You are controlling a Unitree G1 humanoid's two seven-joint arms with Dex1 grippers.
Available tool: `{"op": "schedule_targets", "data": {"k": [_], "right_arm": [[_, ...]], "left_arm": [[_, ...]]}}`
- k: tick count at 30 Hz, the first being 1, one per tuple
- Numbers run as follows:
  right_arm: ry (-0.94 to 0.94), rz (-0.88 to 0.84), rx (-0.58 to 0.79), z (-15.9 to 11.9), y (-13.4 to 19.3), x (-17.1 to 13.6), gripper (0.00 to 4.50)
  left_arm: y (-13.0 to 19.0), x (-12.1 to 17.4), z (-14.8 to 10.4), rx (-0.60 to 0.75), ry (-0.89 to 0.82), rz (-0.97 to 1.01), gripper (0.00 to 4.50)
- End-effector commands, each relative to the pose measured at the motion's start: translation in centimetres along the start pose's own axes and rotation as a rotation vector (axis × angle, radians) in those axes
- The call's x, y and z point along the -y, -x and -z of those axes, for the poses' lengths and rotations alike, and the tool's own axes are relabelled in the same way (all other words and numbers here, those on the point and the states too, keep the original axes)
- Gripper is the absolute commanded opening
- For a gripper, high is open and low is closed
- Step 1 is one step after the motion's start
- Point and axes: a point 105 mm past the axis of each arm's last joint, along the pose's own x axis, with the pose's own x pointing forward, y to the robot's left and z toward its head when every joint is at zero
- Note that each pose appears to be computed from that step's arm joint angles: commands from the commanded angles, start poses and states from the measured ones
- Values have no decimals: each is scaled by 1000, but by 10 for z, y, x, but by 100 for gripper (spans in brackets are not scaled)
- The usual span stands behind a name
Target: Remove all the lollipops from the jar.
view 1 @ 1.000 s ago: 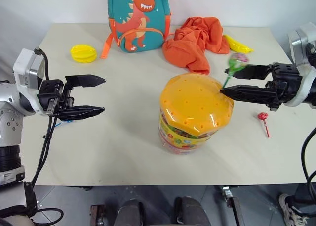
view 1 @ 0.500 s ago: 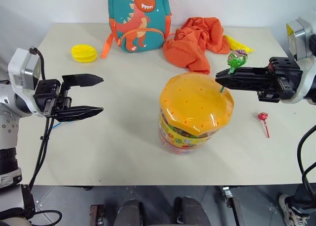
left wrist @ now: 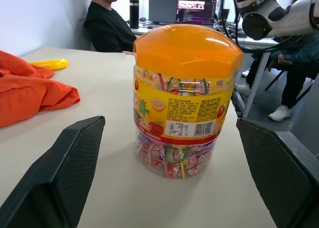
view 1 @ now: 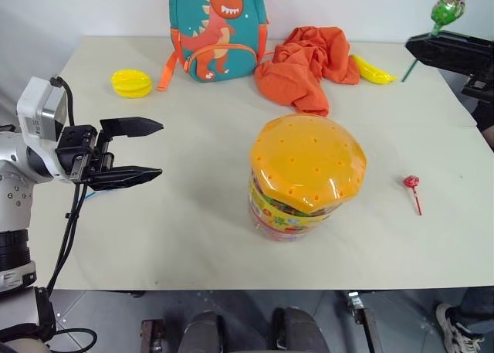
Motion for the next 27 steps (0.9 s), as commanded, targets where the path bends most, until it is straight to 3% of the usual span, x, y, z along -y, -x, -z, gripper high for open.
{"op": "schedule_targets", "data": {"k": [1, 4, 11, 18, 22, 27], "right_arm": [[6, 311, -178, 41, 22, 63, 3], [-67, 417, -367, 93, 47, 91, 3], [-165, 630, -649, 173, 96, 124, 3], [-197, 640, -764, 210, 108, 125, 3], [-189, 646, -799, 220, 112, 125, 3], [-182, 593, -814, 219, 113, 121, 147]], "left_arm": [[2, 0, -7, 2, -42, -16, 450], [4, -8, 1, -36, -29, -85, 450], [16, -18, 11, -87, 18, -247, 450], [21, -24, 21, -135, 49, -345, 450], [20, -16, 18, -94, 30, -292, 450], [28, -13, 20, -92, 25, -301, 450]]}}
